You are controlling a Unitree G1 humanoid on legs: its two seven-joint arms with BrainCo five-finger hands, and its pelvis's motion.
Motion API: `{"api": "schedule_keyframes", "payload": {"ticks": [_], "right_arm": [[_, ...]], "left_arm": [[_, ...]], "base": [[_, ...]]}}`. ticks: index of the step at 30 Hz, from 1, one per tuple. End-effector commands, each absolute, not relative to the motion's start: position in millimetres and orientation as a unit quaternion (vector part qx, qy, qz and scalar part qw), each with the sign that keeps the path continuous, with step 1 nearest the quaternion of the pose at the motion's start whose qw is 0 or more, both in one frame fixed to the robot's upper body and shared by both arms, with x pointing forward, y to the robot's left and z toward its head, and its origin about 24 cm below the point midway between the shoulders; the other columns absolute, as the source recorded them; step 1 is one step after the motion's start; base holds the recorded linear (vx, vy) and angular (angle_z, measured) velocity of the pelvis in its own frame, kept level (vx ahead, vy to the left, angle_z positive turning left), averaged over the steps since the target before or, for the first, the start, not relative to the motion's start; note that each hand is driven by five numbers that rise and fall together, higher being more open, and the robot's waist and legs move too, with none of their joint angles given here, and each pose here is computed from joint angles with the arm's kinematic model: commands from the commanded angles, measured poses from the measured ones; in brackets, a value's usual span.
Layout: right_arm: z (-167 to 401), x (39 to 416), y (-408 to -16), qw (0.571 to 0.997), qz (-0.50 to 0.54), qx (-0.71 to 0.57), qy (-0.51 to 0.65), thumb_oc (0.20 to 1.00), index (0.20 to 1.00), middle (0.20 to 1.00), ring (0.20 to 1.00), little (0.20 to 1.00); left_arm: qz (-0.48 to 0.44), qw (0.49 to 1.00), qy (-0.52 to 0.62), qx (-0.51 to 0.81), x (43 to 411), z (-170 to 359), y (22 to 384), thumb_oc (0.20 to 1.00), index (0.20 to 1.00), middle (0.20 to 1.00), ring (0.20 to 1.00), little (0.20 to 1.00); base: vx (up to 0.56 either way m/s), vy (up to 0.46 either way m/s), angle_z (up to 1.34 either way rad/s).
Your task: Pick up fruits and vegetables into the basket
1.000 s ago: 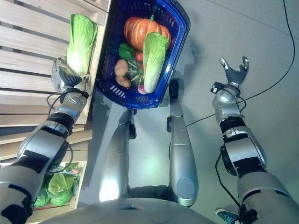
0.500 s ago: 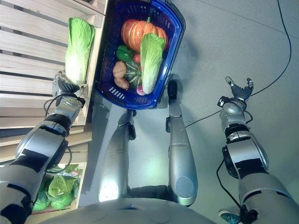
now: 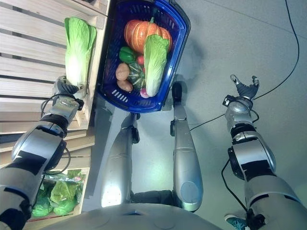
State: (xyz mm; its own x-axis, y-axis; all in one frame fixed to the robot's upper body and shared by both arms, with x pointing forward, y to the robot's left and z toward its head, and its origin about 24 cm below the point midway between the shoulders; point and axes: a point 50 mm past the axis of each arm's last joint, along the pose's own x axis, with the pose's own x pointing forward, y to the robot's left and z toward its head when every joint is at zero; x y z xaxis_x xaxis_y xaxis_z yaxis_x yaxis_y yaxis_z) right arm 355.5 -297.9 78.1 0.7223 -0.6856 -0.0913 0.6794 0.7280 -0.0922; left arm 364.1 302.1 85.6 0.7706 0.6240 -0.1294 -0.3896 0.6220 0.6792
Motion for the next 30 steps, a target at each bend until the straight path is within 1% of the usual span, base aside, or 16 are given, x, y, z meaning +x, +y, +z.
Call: {"api": "schedule_keyframes", "payload": {"ticks": [1,6,7,8,28,29,30], "right_arm": [[72,343,-315,0.917,-0.392,-0.034,0.065,1.0,1.0,1.0,1.0,1.0],[71,344,-312,0.917,-0.392,-0.033,0.065,1.0,1.0,1.0,1.0,1.0],[71,345,-311,0.917,-0.392,-0.033,0.065,1.0,1.0,1.0,1.0,1.0],[71,345,-311,0.917,-0.392,-0.032,0.066,1.0,1.0,1.0,1.0,1.0],[73,352,-299,0.92,-0.386,-0.02,0.064,1.0,1.0,1.0,1.0,1.0],[72,351,-298,0.92,-0.386,-0.02,0.065,1.0,1.0,1.0,1.0,1.0],[72,352,-298,0.92,-0.385,-0.02,0.065,1.0,1.0,1.0,1.0,1.0]], "left_arm": [[0.292,0.877,0.238,0.3,349,63,312,0.2,0.2,0.2,0.2,0.2],[0.292,0.875,0.24,0.302,349,64,313,0.2,0.2,0.2,0.2,0.2],[0.292,0.876,0.238,0.301,350,65,312,0.432,0.432,0.432,0.432,0.432],[0.291,0.876,0.239,0.301,350,64,312,1.0,1.0,1.0,1.0,1.0],[0.267,0.879,0.21,0.335,363,79,301,1.0,1.0,1.0,1.0,1.0],[0.257,0.881,0.213,0.336,363,78,299,0.464,0.464,0.464,0.464,0.464],[0.254,0.882,0.211,0.335,364,78,298,0.2,0.2,0.2,0.2,0.2]], "base": [[0.0,0.0,0.0],[0.0,0.0,0.0],[0.0,0.0,0.0],[0.0,0.0,0.0],[0.0,0.0,0.0],[0.0,0.0,0.0],[0.0,0.0,0.0]]}}
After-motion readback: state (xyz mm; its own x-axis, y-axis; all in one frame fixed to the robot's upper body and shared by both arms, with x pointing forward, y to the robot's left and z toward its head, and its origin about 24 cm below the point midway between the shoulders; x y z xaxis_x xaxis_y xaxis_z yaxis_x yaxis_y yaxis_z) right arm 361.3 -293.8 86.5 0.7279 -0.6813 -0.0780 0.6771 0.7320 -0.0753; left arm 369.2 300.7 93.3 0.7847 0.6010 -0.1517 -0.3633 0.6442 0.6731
